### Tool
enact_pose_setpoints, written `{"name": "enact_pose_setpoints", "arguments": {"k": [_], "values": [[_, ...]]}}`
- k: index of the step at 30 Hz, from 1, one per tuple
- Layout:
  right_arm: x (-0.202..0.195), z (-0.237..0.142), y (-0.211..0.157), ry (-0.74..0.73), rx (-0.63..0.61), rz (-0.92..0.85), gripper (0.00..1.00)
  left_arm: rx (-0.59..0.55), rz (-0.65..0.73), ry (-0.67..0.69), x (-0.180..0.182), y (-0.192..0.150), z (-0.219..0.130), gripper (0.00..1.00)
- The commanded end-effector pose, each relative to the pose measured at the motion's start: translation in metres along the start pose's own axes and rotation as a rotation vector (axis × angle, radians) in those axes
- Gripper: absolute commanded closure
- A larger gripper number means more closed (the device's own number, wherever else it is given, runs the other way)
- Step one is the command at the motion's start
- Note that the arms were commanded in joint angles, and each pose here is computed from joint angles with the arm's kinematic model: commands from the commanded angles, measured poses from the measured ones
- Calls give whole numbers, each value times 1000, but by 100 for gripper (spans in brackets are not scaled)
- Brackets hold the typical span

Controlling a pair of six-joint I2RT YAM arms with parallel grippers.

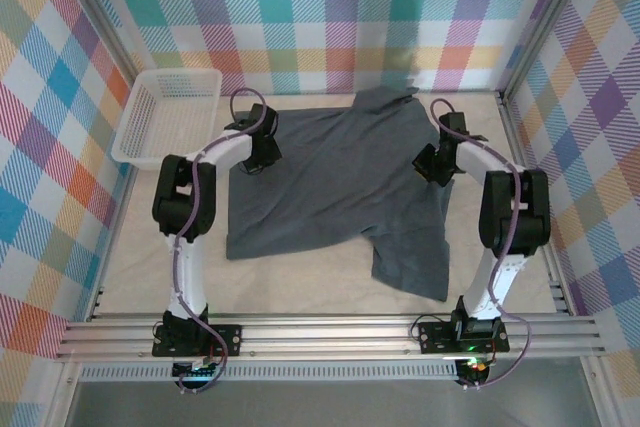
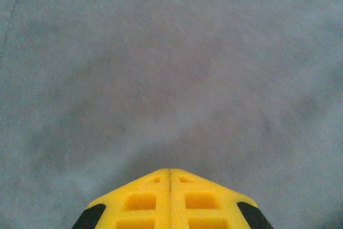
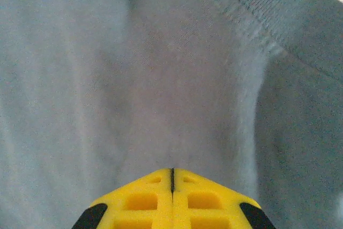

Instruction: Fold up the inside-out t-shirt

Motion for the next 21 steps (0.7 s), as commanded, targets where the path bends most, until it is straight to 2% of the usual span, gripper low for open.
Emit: {"name": "enact_pose_setpoints", "arguments": {"k": [1,4,7,13,15,18,21], "values": [[-15,4,-4,-121,14,81,100,4,-71,57,7,19,5,100],[-40,4,-17,-267,23,133,100,33,-90,83,10,22,19,100],[-62,1,-32,-349,20,146,97,22,-88,90,12,23,26,100],[-80,-3,-46,-369,38,181,96,30,-54,41,17,26,36,100],[-76,-16,-41,-353,7,181,95,1,-36,15,16,28,32,94],[-51,-33,-32,-188,-12,112,86,-28,-16,-74,8,34,16,76],[-43,-60,-29,-177,-59,83,77,-64,2,-189,-4,41,-25,64]]}}
Point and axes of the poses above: each hand's point on the last joint's axis, 136 mm out from that joint toward the fingers, its own z axis out along the fingers, its own x axis along the line the jaws close on, y = z × x, the point moved 8 cm from there along -z, back along the fingers, and after that the axes turned 1 degree about z, right-handed, at the moved point
